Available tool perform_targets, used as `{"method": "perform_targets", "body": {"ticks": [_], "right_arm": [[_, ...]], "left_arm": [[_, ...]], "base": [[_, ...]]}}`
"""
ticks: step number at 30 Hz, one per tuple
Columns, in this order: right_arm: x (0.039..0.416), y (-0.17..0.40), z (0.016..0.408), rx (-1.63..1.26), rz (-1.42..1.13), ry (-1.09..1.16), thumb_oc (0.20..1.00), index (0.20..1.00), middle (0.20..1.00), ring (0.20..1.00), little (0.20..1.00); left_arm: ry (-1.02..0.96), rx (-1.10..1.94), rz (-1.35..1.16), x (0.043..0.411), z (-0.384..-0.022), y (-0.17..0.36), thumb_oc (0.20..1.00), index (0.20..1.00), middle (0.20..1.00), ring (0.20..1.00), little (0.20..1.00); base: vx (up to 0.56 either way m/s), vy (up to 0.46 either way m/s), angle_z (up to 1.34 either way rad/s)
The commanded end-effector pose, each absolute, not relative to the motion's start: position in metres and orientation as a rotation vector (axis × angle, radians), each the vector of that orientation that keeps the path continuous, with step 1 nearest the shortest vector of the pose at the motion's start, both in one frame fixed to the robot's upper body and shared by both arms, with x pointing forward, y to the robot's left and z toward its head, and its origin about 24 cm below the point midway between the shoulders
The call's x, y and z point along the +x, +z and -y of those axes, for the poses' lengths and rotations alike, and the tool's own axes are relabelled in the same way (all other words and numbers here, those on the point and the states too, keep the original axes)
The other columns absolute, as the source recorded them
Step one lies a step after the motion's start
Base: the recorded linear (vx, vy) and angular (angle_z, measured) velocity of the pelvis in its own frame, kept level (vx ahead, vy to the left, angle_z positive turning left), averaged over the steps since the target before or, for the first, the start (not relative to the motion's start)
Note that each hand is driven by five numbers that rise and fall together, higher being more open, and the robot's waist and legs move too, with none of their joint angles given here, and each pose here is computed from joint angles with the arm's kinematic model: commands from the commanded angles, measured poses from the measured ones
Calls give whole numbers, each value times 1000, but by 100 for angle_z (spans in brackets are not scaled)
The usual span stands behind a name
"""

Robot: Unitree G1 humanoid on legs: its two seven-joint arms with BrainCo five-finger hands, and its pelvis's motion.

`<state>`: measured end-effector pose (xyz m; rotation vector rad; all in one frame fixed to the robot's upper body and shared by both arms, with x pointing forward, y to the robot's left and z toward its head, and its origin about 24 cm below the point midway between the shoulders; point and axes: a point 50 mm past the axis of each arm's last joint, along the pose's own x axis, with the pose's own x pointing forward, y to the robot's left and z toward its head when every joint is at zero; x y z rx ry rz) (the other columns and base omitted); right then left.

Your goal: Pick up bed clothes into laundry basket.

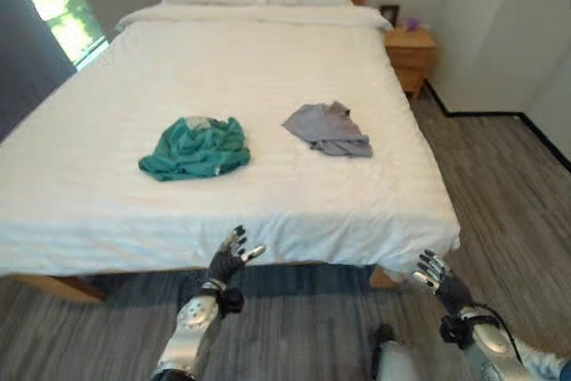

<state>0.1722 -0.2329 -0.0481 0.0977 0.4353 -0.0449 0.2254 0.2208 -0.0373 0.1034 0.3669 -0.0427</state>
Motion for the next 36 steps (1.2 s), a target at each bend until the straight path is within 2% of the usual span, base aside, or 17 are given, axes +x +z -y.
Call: {"method": "perform_targets", "body": {"ticks": [1,4,7,10,12,13,14,16,19,21,24,28,30,36], "right_arm": [[206,3,255,-3,-182,-68,1000,1000,1000,1000,1000],[219,33,267,-91,-83,-38,1000,1000,1000,1000,1000],[232,93,314,-329,33,-92,1000,1000,1000,1000,1000],[233,105,326,-400,35,-111,1000,1000,1000,1000,1000],[231,143,368,-628,-2,-208,1000,1000,1000,1000,1000],[232,144,368,-630,-1,-207,1000,1000,1000,1000,1000],[247,165,400,-722,-75,-304,1000,1000,1000,1000,1000],[264,170,424,-666,-136,-427,1000,1000,1000,1000,1000],[287,208,440,-823,-228,-539,1000,1000,1000,1000,1000],[308,237,433,-882,-245,-593,1000,1000,1000,1000,1000],[315,269,429,-891,-198,-678,1000,1000,1000,1000,1000],[320,308,420,-939,-138,-724,1000,1000,1000,1000,1000],[322,340,408,-969,-51,-753,1000,1000,1000,1000,1000],[324,387,384,-998,119,-767,1000,1000,1000,1000,1000]], "left_arm": [[-208,174,-223,235,-203,-11,1000,1000,1000,1000,1000],[-275,137,-208,227,-195,-7,1000,1000,1000,1000,1000],[-336,68,-271,218,-187,-16,1000,1000,1000,1000,1000],[-359,72,-274,219,-185,-16,1000,1000,1000,1000,1000],[-417,59,-304,219,-181,-18,1000,1000,1000,1000,1000],[-416,57,-303,219,-180,-18,1000,1000,1000,1000,1000],[-496,45,-329,212,-170,-20,1000,1000,1000,1000,1000],[-559,31,-330,209,-163,-17,1000,1000,1000,1000,1000],[-579,50,-336,210,-171,-11,1000,1000,1000,1000,1000],[-557,39,-330,213,-175,-9,1000,1000,1000,1000,1000],[-577,74,-290,220,-175,2,1000,1000,1000,1000,1000],[-616,88,-218,230,-168,19,1000,1000,1000,1000,1000],[-660,92,-226,227,-163,19,1000,1000,1000,1000,1000],[-678,69,-244,223,-151,12,1000,1000,1000,1000,1000]], "base": [[282,-281,275],[225,-344,151],[92,-262,99],[15,-66,131],[-32,-41,94],[-29,-50,99],[-37,-38,80],[-29,-14,-2],[-45,21,-9],[-79,26,-37],[-130,28,-8],[-204,35,14],[-141,23,-5],[-74,-11,-13]]}}
